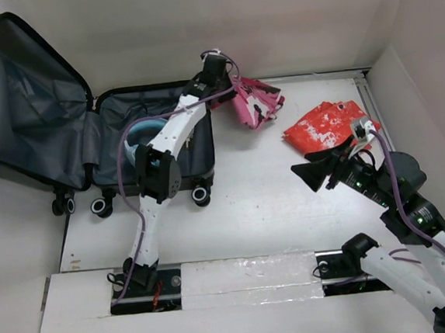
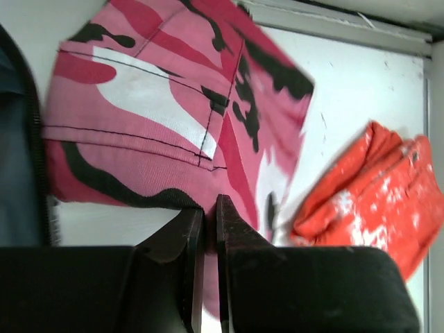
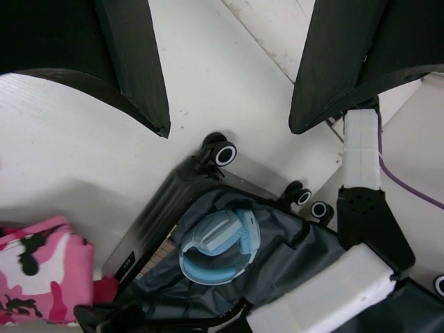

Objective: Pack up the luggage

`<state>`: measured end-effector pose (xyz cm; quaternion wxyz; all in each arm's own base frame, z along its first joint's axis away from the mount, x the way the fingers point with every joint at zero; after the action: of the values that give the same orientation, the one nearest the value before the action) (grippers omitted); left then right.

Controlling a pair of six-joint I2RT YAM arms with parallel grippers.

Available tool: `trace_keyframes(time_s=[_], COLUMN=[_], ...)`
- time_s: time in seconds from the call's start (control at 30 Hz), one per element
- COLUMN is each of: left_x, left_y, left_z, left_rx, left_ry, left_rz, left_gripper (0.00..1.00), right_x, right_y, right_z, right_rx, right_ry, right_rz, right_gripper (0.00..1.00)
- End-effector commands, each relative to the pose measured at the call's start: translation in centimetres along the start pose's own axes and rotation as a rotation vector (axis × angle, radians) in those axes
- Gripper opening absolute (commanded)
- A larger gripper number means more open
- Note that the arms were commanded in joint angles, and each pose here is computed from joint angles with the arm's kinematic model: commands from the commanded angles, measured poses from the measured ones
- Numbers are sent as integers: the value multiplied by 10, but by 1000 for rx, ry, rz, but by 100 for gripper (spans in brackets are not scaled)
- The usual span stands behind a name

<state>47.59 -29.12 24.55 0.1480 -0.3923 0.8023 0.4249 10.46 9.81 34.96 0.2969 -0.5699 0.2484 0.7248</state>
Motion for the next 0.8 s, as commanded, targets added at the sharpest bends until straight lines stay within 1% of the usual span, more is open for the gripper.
trace_keyframes(time_s=[0.0,0.03,0.07,0.1,0.13,0.2,0.3,0.33,0.37,0.5,0.53,0.57,0.6,0.63,0.67,0.7,0.73,0.77], left_x=[-66,-69,-71,-80,-83,-89,-99,-105,-106,-120,-127,-129,-145,-152,-152,-168,-175,-179], left_y=[88,94,100,115,121,135,163,177,183,212,216,224,227,228,219,229,229,226], left_z=[-27,-24,-23,-23,-19,-22,-36,-41,-42,-38,-31,-22,-5,6,26,46,57,80], left_rx=[202,199,198,205,199,252,330,354,366,316,261,233,193,162,106,68,53,21], left_ry=[-106,-112,-156,-170,-176,-199,-240,-244,-267,-286,-270,-259,-228,-195,-167,-131,-119,-90], left_rz=[-52,-43,-47,-70,-66,-58,-85,-113,-120,-241,-293,-313,-357,-377,-367,-412,-439,-429], left_gripper=[0,0,0,0,0,0,0,0,0,0,0,0,0,0,0,0,0,0], right_x=[-15,-16,-17,-17,-17,-18,-17,-20,-19,-22,-22,-22,-22,-21,-24,-23,-23,-24], right_y=[-4,-5,-5,-5,-7,-7,-10,-9,-11,-10,-10,-10,-10,-7,-6,-6,-6,-4], right_z=[7,7,7,7,6,6,6,7,6,9,9,9,9,10,11,11,10,11], right_rx=[-68,-70,-72,-72,-70,-72,-78,-80,-79,-89,-98,-98,-98,-98,-100,-98,-89,-91], right_ry=[18,21,24,24,21,24,21,25,22,24,25,25,25,24,27,24,24,27], right_rz=[-61,-69,-77,-78,-69,-78,-65,-75,-67,-73,-71,-71,-71,-70,-78,-70,-72,-80], right_gripper=[75,75,75,75,75,75,75,75,75,75,75,75,75,75,75,75,75,75])
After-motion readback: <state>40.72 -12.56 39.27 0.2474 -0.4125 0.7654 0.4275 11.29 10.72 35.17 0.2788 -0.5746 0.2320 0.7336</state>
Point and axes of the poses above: each gripper's point midway between its finger pads, its own y axis back along the fingers, its own z axis along the line the jaws close on, x = y × z, the point moved 10 cm from there along y, back along the fingers, and after that the axes turned 12 degrees about y, right-handed, at the moved point
